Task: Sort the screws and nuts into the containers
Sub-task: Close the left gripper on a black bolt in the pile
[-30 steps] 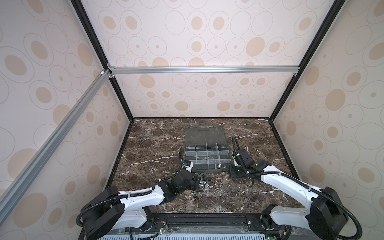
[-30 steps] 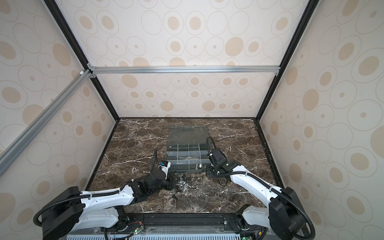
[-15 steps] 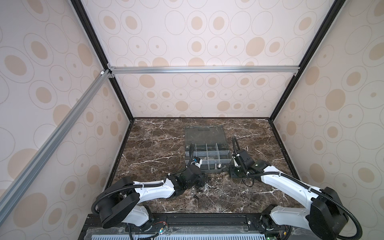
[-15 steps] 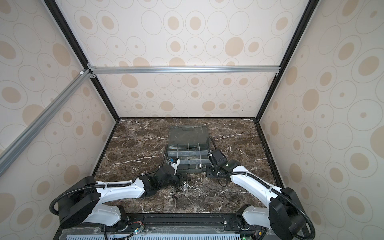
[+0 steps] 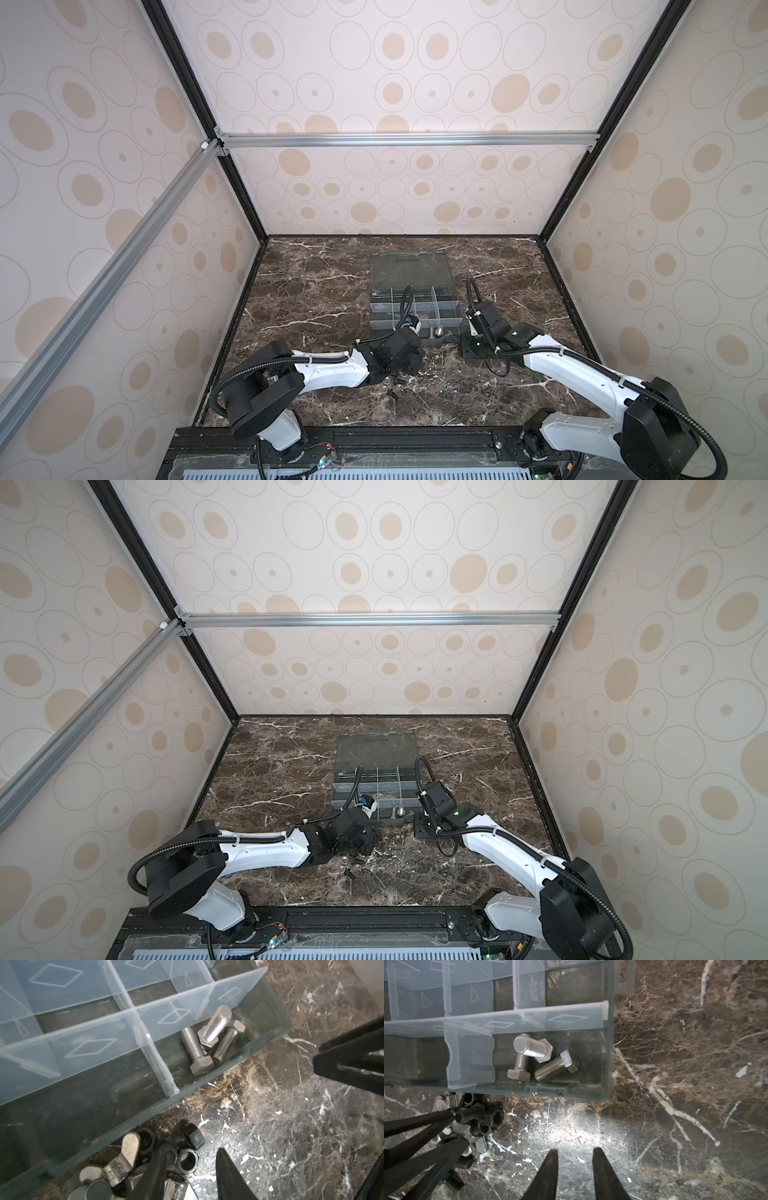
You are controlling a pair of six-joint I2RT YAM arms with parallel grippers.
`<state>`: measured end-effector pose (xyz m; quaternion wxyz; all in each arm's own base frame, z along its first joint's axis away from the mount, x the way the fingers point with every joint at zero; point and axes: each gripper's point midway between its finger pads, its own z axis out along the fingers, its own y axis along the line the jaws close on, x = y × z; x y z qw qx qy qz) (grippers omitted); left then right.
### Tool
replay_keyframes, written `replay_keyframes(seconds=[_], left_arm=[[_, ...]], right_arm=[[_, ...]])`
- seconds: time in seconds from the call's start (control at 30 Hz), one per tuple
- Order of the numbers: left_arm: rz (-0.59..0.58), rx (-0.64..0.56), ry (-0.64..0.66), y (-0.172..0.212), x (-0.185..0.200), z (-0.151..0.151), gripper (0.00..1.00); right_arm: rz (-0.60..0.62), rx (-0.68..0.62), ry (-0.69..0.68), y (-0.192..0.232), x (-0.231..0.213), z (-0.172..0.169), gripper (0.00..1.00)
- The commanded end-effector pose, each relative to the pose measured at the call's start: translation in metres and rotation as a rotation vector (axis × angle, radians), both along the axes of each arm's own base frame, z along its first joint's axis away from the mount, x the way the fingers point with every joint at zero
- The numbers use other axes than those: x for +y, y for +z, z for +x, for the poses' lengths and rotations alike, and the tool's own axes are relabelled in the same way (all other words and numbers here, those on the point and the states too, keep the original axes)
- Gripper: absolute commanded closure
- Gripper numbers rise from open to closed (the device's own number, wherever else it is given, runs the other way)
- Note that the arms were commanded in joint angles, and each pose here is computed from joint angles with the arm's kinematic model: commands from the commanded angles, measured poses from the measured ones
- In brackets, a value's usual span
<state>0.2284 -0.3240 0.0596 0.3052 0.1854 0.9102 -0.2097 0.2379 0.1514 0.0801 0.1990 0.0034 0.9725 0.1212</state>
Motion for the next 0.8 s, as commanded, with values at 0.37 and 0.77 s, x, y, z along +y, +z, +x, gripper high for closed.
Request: replay_keyframes(seconds=[0.37,0.77], left_arm=[[0.111,-0.048,0.020,0.000,0.007,0.006,0.64],[0.119,-0.036,0.008,-0.014,0.002,0.004,0.72]], right_arm=[[0.007,0.013,-0.016,-0.004,-0.004,-0.006,0.68],[0.001,0.012,-0.016,-0.004,-0.005,-0.007,0.68]])
